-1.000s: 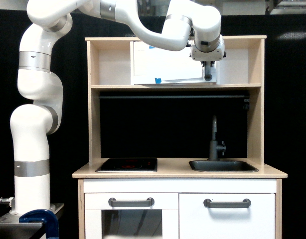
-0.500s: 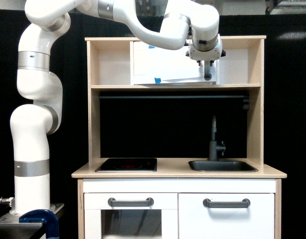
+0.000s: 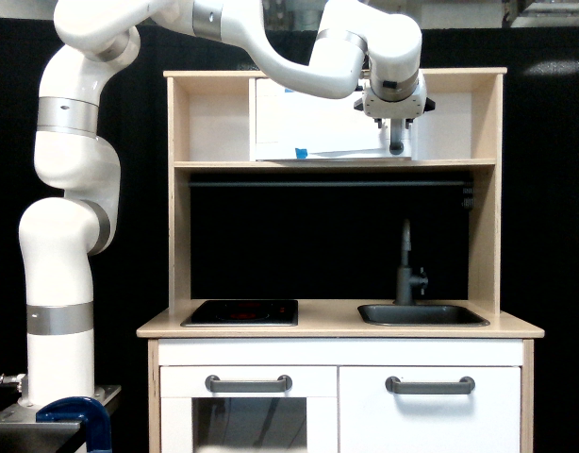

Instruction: Open the oven door

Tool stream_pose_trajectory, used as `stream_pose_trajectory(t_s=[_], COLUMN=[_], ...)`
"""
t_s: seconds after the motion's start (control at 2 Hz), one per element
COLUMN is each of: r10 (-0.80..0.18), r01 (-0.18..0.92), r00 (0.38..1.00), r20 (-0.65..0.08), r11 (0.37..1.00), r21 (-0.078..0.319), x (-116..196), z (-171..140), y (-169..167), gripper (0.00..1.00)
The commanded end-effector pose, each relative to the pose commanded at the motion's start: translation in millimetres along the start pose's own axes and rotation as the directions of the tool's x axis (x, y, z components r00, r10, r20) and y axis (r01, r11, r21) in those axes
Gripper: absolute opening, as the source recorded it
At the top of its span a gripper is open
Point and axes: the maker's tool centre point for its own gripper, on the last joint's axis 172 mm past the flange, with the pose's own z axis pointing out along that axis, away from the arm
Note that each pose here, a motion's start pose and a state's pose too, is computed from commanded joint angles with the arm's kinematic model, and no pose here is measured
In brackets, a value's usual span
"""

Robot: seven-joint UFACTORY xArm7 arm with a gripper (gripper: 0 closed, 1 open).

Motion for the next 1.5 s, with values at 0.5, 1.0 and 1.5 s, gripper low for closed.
stream_pose_trajectory(t_s=[0.5, 1.0, 1.5], r10=[0.0, 0.0, 0.0], r01=[0.0, 0.0, 0.0], r00=[1.0, 1.0, 1.0], r20=[0.0, 0.0, 0.0], r11=[1.0, 1.0, 1.0], r21=[0.0, 0.0, 0.0], x=[-7.6, -86.7, -133.2], z=[-14.6, -85.7, -150.8], y=[-4.3, -37.3, -59.5], gripper=[1.0, 1.0, 1.0])
